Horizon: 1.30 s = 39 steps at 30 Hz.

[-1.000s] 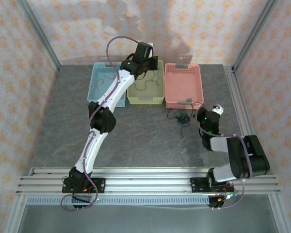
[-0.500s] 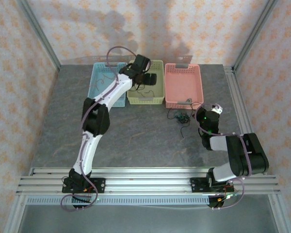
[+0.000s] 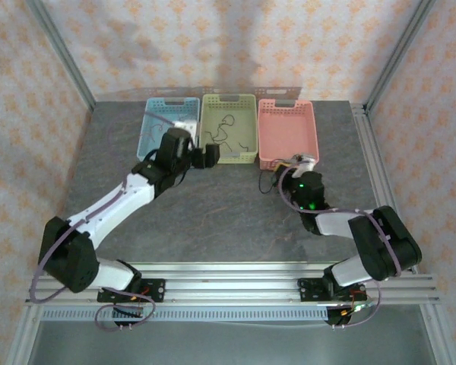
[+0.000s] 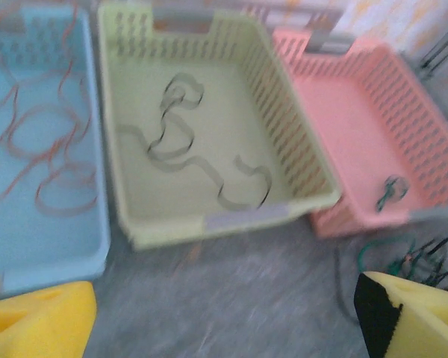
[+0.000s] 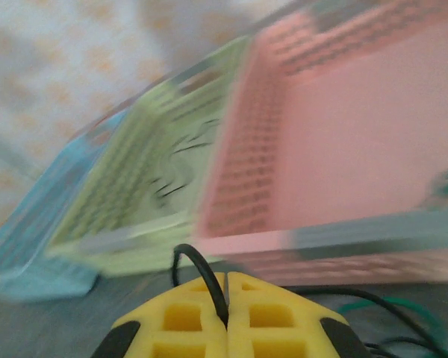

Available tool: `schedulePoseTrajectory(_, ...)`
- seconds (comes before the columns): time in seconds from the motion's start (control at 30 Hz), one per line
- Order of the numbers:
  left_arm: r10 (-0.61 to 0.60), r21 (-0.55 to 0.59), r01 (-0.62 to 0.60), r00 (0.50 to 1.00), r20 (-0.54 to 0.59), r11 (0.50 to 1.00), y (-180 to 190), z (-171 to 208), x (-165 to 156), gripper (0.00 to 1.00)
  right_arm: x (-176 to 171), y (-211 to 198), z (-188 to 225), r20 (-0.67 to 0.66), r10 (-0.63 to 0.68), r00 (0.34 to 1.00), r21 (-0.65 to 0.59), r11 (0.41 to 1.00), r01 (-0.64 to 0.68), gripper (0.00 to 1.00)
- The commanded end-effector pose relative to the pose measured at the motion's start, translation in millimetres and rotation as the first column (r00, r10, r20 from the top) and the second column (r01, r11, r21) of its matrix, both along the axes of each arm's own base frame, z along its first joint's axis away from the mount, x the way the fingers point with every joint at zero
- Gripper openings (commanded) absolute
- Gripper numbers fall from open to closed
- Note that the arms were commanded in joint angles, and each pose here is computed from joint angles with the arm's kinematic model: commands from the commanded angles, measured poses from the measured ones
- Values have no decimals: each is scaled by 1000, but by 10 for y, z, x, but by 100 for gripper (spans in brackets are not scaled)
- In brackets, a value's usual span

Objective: Untangle the cables

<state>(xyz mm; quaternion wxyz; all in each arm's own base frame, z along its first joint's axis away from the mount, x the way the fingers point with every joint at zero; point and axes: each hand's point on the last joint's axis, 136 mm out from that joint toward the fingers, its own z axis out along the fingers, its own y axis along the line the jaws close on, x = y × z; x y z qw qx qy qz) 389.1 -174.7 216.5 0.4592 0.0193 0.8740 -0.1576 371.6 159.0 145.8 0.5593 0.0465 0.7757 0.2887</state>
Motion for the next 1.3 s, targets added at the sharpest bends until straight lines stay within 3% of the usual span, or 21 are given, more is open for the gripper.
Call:
schedulePoseTrajectory(0.0, 78, -36, -77, 996, 40, 996, 300, -167, -105, 88, -172, 629, 473, 136, 208, 969, -140, 972, -189, 0)
schedulePoseTrajectory(0.17, 101, -70, -95, 991, 85, 993, 419, -292, -305, 84, -508, 1317, 870, 171, 395, 903, -189, 912, -364, 0)
schedulePoseTrajectory(0.27, 94, -67, -90, 993, 66, 994, 407, -342, -323, 83, -474, 1407, 902, 158, 382, 911, -128, 922, -364, 0)
schedulePoseTrajectory(0.33, 107, -54, -104, 993, 52, 993, 434, -377, -314, 83, -369, 1430, 676, 122, 359, 925, -151, 928, -340, 0)
schedulePoseTrajectory(0.47, 112, -45, -111, 993, 37, 993, 446, -430, -321, 83, -233, 1505, -38, -19, 372, 928, -290, 886, -361, 0)
schedulePoseTrajectory(0.53, 125, -34, -124, 992, 28, 992, 475, -467, -325, 83, -217, 1510, -254, -33, 371, 928, -297, 883, -363, 0)
schedulePoseTrajectory(0.63, 156, -17, -156, 988, 17, 988, 529, -491, -308, 83, -196, 1468, -182, 22, 354, 935, -273, 902, -335, 0)
schedulePoseTrajectory(0.83, 229, 33, -229, 973, -15, 973, 655, -590, -275, 84, -113, 1145, -258, -4, 244, 970, -280, 931, -235, 0)
schedulePoseTrajectory(1.1, 229, 85, -217, 955, -188, 973, 572, -946, -146, 81, -61, 1021, -234, 8, 196, 981, -257, 948, -187, 0)
schedulePoseTrajectory(1.27, 213, 60, -204, 929, -304, 977, 463, -1014, -185, 84, -32, 976, -238, 8, 166, 986, -264, 952, -158, 0)
